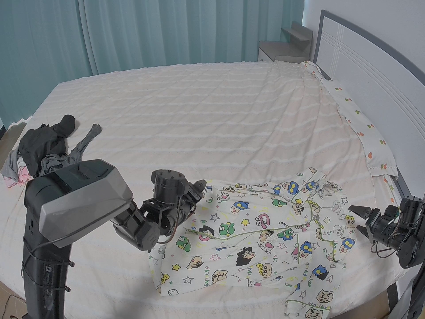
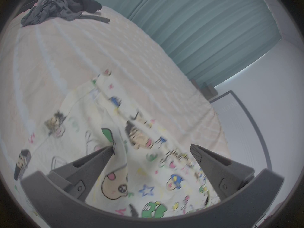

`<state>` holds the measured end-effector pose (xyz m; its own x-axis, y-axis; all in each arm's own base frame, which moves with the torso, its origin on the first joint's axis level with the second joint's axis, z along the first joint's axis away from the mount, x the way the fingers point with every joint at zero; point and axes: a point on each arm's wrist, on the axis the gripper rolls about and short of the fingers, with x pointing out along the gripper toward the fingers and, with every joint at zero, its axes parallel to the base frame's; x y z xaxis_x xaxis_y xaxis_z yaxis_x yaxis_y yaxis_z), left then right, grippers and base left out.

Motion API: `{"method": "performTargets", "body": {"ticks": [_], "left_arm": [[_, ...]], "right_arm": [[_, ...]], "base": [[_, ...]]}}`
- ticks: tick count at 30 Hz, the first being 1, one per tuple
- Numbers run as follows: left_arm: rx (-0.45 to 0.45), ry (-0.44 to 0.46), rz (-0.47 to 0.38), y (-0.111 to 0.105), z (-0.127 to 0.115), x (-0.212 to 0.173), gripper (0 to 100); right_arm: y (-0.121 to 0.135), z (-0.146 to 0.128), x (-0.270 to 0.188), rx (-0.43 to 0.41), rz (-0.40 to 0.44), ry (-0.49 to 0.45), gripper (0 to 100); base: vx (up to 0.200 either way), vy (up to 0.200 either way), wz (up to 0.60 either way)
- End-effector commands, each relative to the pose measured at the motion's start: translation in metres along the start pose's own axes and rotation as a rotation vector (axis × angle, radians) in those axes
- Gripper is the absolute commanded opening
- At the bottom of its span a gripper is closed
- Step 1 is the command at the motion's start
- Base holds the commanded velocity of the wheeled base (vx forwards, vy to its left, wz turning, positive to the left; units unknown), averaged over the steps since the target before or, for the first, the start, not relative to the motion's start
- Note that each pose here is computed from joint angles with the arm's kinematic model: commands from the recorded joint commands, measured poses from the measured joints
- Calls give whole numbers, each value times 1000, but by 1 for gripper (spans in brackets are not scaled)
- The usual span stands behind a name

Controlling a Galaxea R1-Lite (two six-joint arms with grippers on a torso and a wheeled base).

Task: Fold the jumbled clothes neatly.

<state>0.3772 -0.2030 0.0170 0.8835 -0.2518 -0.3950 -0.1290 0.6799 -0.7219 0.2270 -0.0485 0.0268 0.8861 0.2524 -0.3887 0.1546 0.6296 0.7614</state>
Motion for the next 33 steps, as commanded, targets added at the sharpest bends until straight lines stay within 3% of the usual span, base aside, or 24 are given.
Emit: {"method": "performTargets", "body": {"ticks": [1, 8, 15, 19, 23, 29, 33], "left_arm": [[-18, -66, -72, -26, 27, -4, 100], [8, -77, -80, -39, 38, -11, 100], [36, -8, 28, -6, 22, -15, 100], [57, 109, 93, 19, 6, -25, 100], [82, 211, 86, 37, 6, -39, 100], [211, 207, 77, 52, 17, -39, 100], [220, 212, 57, 53, 20, -39, 100]], "right_arm": [[0, 0, 0, -4, 5, -6, 100], [0, 0, 0, -3, 5, -5, 100], [0, 0, 0, -4, 5, -6, 100], [0, 0, 0, -2, 3, -3, 100], [0, 0, 0, -2, 3, -3, 100], [0, -2, -1, 0, 0, 2, 100], [0, -1, -1, 0, 1, 1, 100]], "base": [[0, 0, 0], [0, 0, 0], [0, 0, 0], [0, 0, 0], [0, 0, 0], [0, 0, 0], [0, 0, 0]]}}
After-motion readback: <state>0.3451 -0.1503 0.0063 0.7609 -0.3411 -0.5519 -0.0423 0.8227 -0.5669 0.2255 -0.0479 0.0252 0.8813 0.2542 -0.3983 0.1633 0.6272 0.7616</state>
